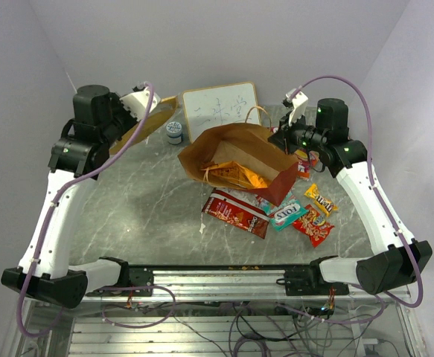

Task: Place the snacks into the paper bag
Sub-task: Pick up the snack from the center of the board, then place the snack in the paper bag.

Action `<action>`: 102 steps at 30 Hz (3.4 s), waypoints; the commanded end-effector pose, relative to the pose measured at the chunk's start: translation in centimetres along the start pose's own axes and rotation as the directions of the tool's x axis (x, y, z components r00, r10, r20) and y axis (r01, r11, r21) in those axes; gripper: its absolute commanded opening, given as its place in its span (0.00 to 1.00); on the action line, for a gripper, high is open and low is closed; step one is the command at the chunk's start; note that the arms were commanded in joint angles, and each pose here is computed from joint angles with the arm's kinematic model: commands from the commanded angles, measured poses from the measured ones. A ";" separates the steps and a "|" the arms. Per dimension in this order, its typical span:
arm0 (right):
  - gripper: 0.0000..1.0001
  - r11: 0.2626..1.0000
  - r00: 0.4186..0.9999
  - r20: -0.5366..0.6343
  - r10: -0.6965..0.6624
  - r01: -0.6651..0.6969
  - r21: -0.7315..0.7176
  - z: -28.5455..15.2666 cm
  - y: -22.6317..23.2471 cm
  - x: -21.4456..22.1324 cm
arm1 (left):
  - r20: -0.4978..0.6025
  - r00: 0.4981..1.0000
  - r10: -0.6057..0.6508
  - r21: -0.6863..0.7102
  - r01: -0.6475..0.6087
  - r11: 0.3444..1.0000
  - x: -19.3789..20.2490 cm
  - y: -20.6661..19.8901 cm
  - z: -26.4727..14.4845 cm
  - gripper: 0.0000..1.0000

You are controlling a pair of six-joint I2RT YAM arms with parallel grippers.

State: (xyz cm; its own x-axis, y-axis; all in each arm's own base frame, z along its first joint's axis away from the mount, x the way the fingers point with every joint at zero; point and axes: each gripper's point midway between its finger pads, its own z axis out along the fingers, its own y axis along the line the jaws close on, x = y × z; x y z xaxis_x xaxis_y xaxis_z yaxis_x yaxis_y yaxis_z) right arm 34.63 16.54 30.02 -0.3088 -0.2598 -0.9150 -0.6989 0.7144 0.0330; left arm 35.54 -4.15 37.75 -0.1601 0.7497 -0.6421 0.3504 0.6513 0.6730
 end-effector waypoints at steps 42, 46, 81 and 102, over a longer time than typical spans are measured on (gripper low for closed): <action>0.00 0.995 0.999 0.023 -0.038 0.040 -0.088 0.0 0.8 -2.2 | 0.558 0.827 -0.071 0.398 -0.191 0.897 -21.4 -10.3 -7.5 0.07; 0.00 0.996 0.999 0.021 -0.040 0.042 -0.078 0.0 0.6 -2.1 | 0.546 0.838 -0.015 0.382 -0.232 0.895 -21.5 -12.1 -6.7 0.07; 0.00 0.993 1.000 0.007 -0.018 0.018 -0.113 0.3 0.9 -1.2 | 0.679 0.699 0.227 0.315 -0.556 0.769 -25.3 -20.6 -6.8 0.07; 0.00 0.995 1.000 0.001 0.009 -0.009 -0.104 0.3 0.6 -0.6 | 0.738 0.461 0.493 0.136 -0.817 0.560 -25.6 -23.5 0.4 0.07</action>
State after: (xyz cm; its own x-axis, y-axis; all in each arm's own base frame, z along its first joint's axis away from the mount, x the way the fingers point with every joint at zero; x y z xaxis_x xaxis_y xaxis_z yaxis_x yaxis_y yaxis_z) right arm 34.96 17.04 29.18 -0.3469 -0.2814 -0.8947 -0.7482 0.6582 0.0830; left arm 31.21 -36.96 37.08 0.7058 0.6424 -0.2986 0.5420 -0.2184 0.8115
